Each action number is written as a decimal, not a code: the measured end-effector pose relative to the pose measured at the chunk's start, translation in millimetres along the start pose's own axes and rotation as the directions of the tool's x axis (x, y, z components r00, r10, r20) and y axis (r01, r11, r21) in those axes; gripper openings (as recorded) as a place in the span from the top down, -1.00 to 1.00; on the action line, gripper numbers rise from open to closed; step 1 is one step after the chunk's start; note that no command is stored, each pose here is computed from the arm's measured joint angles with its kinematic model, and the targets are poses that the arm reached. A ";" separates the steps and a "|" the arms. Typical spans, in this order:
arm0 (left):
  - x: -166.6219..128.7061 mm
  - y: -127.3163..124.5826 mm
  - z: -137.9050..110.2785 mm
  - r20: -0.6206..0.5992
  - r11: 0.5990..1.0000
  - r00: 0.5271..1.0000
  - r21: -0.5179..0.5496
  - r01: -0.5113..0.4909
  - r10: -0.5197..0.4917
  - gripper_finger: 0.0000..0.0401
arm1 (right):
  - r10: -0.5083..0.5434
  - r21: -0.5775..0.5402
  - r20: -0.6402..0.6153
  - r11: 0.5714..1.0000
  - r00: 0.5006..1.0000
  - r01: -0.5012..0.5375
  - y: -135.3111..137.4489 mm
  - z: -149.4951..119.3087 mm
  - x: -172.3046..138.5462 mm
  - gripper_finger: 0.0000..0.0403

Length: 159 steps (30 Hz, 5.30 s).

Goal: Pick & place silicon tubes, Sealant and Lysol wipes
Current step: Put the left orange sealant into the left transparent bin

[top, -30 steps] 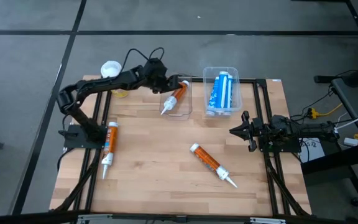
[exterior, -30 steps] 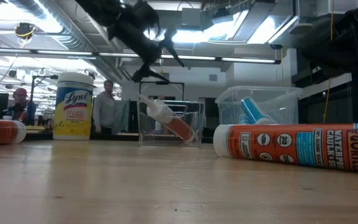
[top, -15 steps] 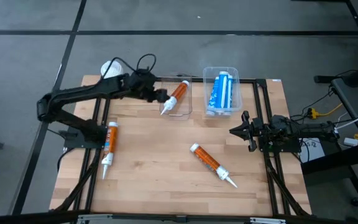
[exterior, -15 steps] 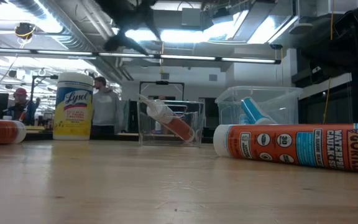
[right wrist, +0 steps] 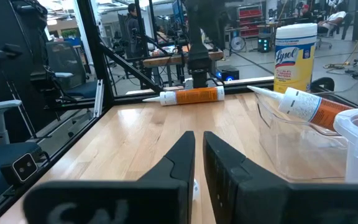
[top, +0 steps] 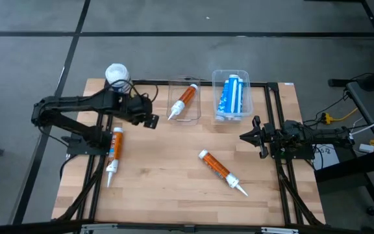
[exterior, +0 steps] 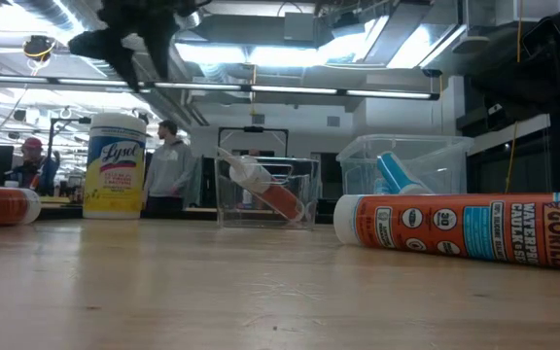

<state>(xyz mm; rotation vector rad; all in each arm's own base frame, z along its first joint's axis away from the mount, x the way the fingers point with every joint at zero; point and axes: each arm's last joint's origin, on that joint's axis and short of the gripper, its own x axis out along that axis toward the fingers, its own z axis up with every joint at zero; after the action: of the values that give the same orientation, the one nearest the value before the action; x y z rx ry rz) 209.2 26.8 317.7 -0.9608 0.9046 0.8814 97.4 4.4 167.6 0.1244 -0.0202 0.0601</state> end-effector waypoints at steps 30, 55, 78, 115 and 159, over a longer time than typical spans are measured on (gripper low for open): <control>45.2 -9.2 -43.4 -0.274 0.863 0.841 0.348 -0.366 0.467 -0.29 | 0.000 0.000 0.000 1.000 1.000 0.000 0.0 -0.1 0.0 0.83; 87.8 25.5 -104.0 -0.393 0.751 0.641 0.308 -0.584 0.660 -0.58 | 0.000 0.000 0.000 1.000 1.000 0.000 -0.1 -0.1 0.0 0.83; 130.2 57.0 -140.9 -0.479 0.813 0.665 0.234 -0.533 0.573 -0.57 | 0.000 0.001 -0.001 1.000 1.000 0.000 0.0 -0.1 0.0 0.83; 132.0 48.9 -145.4 -0.491 0.918 0.783 0.103 -0.382 0.381 -0.11 | 0.000 0.001 0.000 1.000 1.000 0.000 0.0 0.0 0.0 0.83; 34.4 -32.1 9.6 -0.117 0.994 0.988 0.026 0.107 -0.104 -0.06 | 0.000 0.000 0.000 1.000 1.000 0.000 0.0 -0.1 0.0 0.83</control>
<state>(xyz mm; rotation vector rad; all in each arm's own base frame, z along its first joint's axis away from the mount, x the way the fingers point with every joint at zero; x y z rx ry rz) 252.7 32.6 298.3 -1.0303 0.9546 0.7252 97.4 4.4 167.5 0.1248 -0.0198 0.0601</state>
